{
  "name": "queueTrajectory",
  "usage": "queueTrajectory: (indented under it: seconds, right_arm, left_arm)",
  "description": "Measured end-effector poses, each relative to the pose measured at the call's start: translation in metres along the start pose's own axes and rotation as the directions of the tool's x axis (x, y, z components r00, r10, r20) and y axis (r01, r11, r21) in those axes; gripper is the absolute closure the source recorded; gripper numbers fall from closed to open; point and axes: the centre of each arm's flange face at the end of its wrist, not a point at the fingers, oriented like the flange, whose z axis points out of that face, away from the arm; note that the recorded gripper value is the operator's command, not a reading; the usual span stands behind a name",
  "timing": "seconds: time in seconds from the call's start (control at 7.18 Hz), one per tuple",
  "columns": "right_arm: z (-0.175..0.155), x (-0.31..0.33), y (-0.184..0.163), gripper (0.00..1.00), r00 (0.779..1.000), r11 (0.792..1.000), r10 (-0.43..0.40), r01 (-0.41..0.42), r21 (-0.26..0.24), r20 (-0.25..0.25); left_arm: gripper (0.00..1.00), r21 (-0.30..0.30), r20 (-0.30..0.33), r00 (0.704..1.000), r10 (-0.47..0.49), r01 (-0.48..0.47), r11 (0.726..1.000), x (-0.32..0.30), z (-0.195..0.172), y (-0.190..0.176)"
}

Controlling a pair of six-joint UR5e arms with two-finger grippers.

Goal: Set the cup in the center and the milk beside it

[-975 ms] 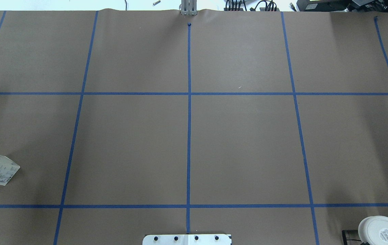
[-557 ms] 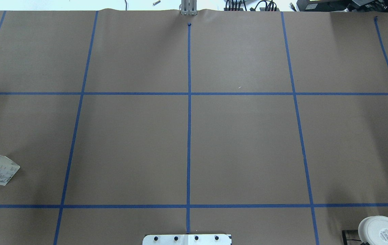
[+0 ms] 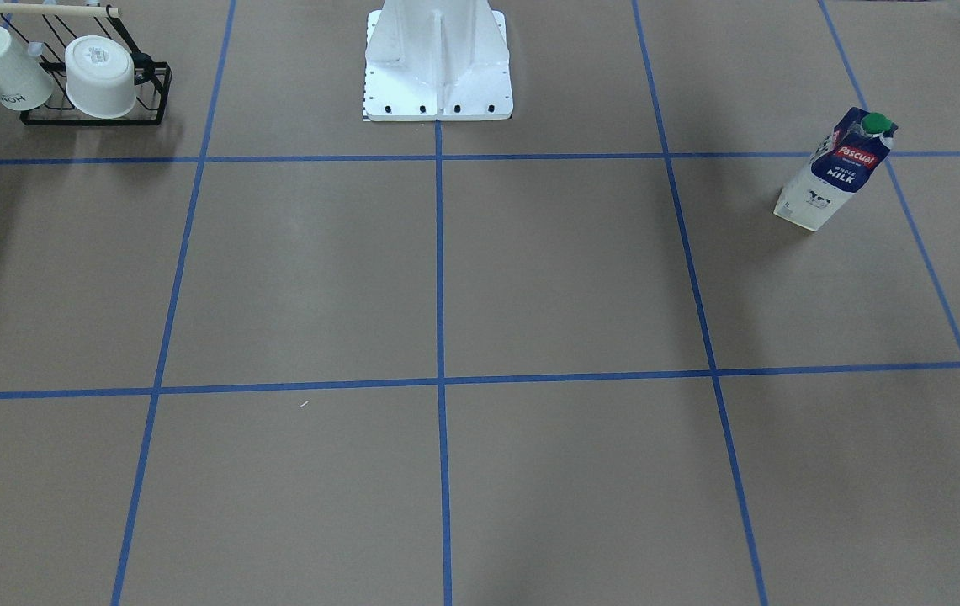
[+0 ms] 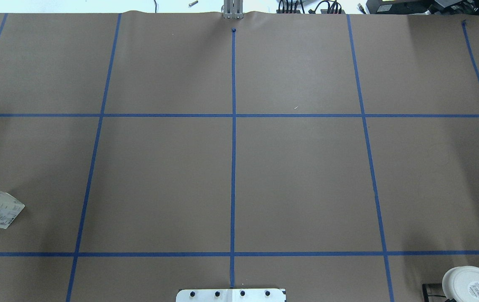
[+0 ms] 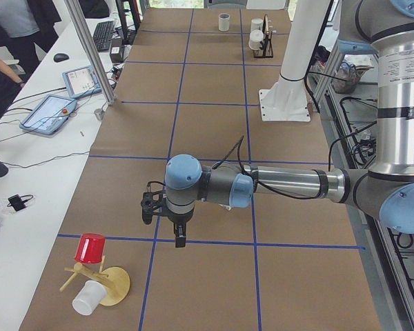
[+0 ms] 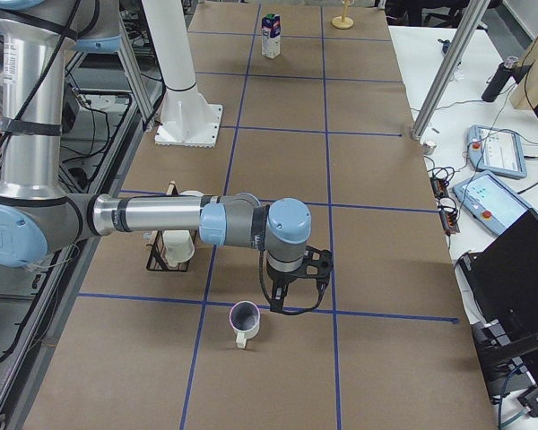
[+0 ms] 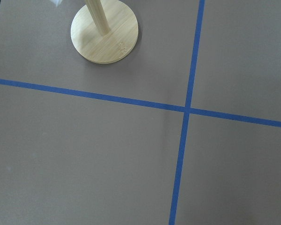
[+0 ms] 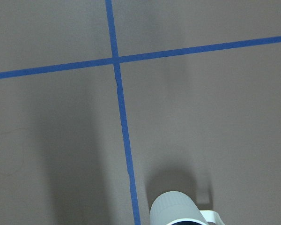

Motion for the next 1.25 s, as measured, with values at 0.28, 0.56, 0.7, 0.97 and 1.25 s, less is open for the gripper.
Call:
queueTrajectory:
  seconds: [0.28, 0.56, 0.7, 0.97, 1.25]
  right_arm:
    - [0.005, 0.003, 0.001, 0.0, 1.0, 1.0, -0.006, 0.006, -0.002, 0.011]
    - [0.014, 0.01, 0.004, 0.0, 0.999, 1.0, -0.026, 0.026, 0.005, 0.028]
    - [0.019, 0.014, 0.008, 0.0, 0.998, 0.999, -0.04, 0.04, -0.001, 0.046]
    - [0.043, 0.038, 0.04, 0.0, 0.99, 0.992, -0.125, 0.126, -0.025, 0.06]
    - [0.065, 0.061, 0.065, 0.0, 0.991, 0.99, -0.117, 0.121, -0.065, 0.062]
  left_arm:
    - [0.01, 0.0, 0.003, 1.0, 0.004, -0.004, 1.0, 0.001, 0.0, -0.002]
    - [0.01, 0.003, 0.006, 1.0, 0.008, -0.008, 1.0, -0.001, 0.002, 0.001]
    - [0.01, 0.01, 0.002, 1.0, 0.013, -0.013, 1.0, -0.001, 0.002, 0.002]
    - [0.01, 0.019, -0.005, 1.0, 0.019, -0.019, 1.0, 0.001, -0.001, 0.003]
    - [0.01, 0.023, -0.007, 1.0, 0.019, -0.019, 1.0, 0.003, -0.003, 0.002]
